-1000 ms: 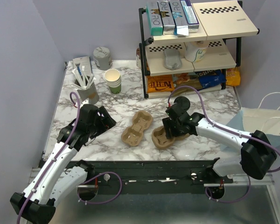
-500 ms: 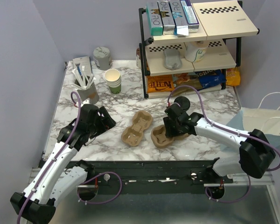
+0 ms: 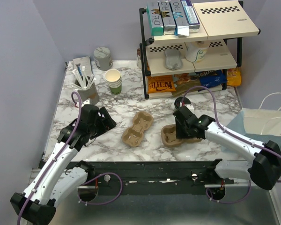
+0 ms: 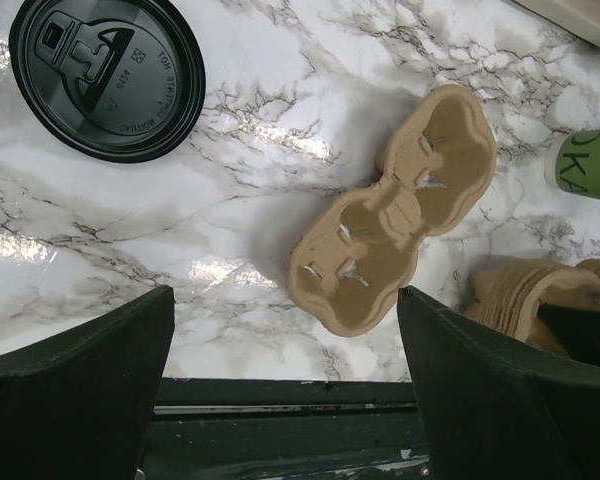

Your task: Pack the takeout coffee

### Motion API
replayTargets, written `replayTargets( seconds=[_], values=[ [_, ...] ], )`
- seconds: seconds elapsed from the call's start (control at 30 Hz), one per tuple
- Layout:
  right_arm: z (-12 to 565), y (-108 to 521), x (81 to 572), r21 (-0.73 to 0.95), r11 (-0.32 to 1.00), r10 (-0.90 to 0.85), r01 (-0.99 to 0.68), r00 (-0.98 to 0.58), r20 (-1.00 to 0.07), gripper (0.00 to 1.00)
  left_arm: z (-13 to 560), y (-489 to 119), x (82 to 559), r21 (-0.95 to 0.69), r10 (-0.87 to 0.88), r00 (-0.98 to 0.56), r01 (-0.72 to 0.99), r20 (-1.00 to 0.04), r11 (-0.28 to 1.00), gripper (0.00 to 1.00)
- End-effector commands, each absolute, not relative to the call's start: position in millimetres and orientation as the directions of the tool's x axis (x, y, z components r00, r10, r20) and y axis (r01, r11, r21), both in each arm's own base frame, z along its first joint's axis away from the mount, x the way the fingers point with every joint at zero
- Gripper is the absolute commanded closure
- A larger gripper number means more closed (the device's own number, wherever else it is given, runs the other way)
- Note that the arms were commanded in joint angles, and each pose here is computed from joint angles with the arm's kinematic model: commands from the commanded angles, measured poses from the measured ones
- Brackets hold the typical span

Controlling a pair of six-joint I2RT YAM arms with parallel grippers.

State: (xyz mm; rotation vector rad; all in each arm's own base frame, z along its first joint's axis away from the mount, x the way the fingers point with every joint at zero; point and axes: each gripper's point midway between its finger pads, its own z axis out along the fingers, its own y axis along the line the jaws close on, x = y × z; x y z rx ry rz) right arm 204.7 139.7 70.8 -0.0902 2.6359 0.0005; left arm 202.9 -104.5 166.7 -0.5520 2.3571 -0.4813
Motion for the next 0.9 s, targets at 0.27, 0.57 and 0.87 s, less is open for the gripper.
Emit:
replayTargets(
  seconds=[0.27,0.57,0.87],
  values=[
    [224,112,257,0.030,0.998,-0.011,-0.054,-0.627,-0.779,0.68,181,-106,216,-0.474,-0.491,-0.674,-0.231,-0.552,0.850,0.01],
    [257,37,351,0.018,0.998,0.047,0.061,-0.516,-0.855,0.70,187,-110,221,-0.484,-0.486,-0.674,-0.213,-0.556,0.849,0.01],
    [221,-35,394,0.038,0.978,0.153,0.205,-0.585,-0.796,0.71,192,-114,225,-0.504,-0.490,-0.669,-0.195,-0.559,0.842,0.01]
  ],
)
